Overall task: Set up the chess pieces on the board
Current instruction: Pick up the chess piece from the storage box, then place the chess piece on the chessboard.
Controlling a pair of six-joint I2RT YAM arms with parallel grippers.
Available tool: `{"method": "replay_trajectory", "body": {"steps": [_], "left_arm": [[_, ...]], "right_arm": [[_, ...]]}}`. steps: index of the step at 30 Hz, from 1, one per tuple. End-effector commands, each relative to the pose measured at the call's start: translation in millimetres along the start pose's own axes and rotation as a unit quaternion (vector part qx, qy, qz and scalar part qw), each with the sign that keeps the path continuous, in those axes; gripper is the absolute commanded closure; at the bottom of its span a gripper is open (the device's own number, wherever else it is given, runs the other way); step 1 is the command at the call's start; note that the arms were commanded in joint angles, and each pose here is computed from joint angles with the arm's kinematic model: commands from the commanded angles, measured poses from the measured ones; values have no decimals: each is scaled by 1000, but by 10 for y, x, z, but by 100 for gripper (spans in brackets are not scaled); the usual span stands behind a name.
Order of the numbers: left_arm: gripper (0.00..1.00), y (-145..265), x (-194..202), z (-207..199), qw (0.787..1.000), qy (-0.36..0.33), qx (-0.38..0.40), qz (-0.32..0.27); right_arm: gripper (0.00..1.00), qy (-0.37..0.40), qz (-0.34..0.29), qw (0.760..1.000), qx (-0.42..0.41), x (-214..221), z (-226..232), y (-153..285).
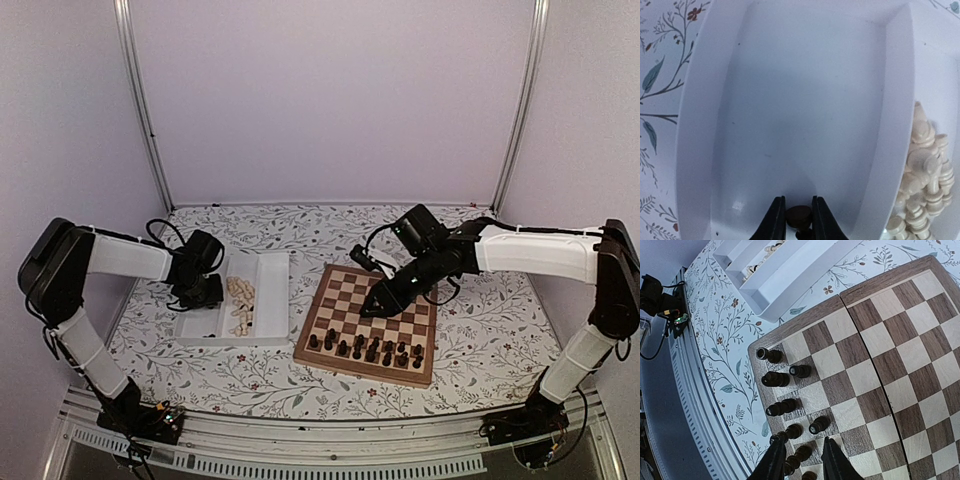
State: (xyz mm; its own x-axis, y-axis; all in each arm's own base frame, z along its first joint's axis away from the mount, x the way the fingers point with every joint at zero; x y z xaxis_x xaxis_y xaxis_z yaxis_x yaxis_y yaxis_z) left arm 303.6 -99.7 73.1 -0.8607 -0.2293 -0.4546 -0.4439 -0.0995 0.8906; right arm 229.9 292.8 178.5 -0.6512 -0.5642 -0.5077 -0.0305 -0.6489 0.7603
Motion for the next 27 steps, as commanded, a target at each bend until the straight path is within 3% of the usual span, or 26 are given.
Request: {"method": "replay_trajectory", "body": {"steps": [1, 7, 12, 17, 22, 27], "left_arm": [[83, -228, 195, 33, 997, -17, 2, 80], [86, 82, 6, -37, 998, -10, 32, 49], [87, 846, -337, -257, 990, 23, 125, -56], [88, 1474, -400, -612, 951, 82, 260, -145], [88, 1740, -340, -1038, 914, 108, 364, -147], [89, 1873, -263, -1404, 883, 116, 432, -141]], "right_arm": [[72, 3, -4, 1000, -10, -43, 18, -32], [73, 6, -12, 1000, -6, -47, 28, 2], [71, 32, -57, 998, -8, -171, 90, 117], [66, 55, -147, 988, 2, -414, 175, 337], [59, 69, -254, 964, -24, -710, 321, 537], [56, 82, -291, 953, -31, -986, 572, 455]]}}
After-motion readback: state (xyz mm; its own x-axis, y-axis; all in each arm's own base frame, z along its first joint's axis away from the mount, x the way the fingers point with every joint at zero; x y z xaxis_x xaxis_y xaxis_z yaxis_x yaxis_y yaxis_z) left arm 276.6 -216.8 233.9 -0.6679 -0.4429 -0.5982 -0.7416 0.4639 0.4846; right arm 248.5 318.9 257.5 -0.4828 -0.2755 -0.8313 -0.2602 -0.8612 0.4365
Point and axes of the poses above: each gripper's point midway between its finger pads, its own y axis back along the fingers, its own z axis along the line the jaws close on, x = y × z, the point moved 7 cm from there along y, back along the fingers, and after that the axes turned 1 degree about -y, right-handed, at the moved point
